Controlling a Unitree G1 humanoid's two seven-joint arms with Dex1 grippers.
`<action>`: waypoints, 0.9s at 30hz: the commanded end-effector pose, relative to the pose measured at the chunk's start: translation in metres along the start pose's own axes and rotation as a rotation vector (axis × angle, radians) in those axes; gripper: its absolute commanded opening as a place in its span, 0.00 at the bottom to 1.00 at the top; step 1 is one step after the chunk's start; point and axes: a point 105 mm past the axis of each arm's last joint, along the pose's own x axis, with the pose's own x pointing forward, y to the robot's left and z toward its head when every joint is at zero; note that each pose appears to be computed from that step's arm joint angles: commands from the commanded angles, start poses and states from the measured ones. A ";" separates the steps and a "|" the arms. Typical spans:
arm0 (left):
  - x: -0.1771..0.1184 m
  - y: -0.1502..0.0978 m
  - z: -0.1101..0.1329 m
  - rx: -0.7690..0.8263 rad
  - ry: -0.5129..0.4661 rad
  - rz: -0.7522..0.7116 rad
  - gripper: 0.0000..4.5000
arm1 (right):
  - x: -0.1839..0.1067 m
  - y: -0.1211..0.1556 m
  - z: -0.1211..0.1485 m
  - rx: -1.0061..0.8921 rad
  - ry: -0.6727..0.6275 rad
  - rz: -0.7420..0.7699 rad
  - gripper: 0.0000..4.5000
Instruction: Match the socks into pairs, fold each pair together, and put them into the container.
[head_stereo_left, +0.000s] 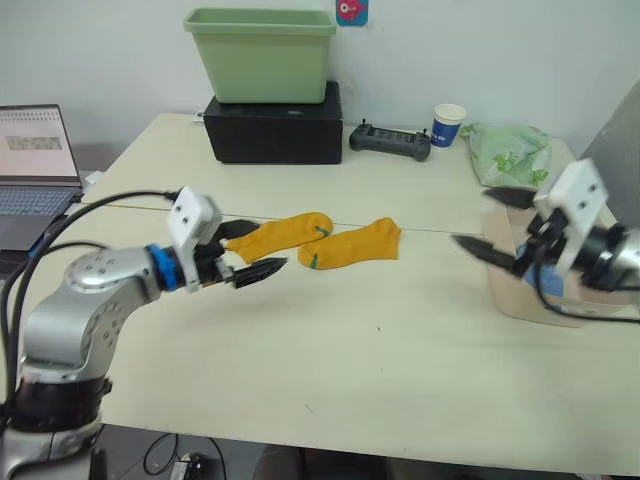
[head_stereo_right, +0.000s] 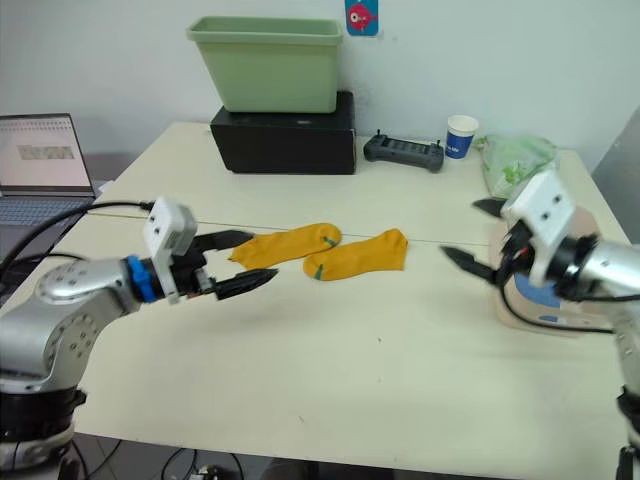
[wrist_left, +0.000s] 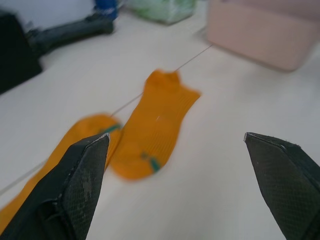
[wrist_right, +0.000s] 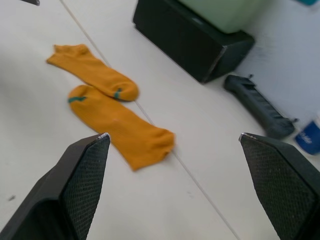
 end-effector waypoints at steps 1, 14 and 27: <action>-0.026 0.015 -0.011 -0.017 -0.034 0.186 1.00 | 0.013 0.021 -0.006 -0.073 -0.018 0.009 0.99; -0.098 -0.014 -0.112 -0.184 0.089 0.479 1.00 | 0.020 0.085 -0.069 0.078 -0.004 0.082 0.99; -0.093 -0.009 -0.097 -0.113 0.072 0.465 1.00 | 0.030 0.088 -0.065 0.076 -0.038 0.174 0.99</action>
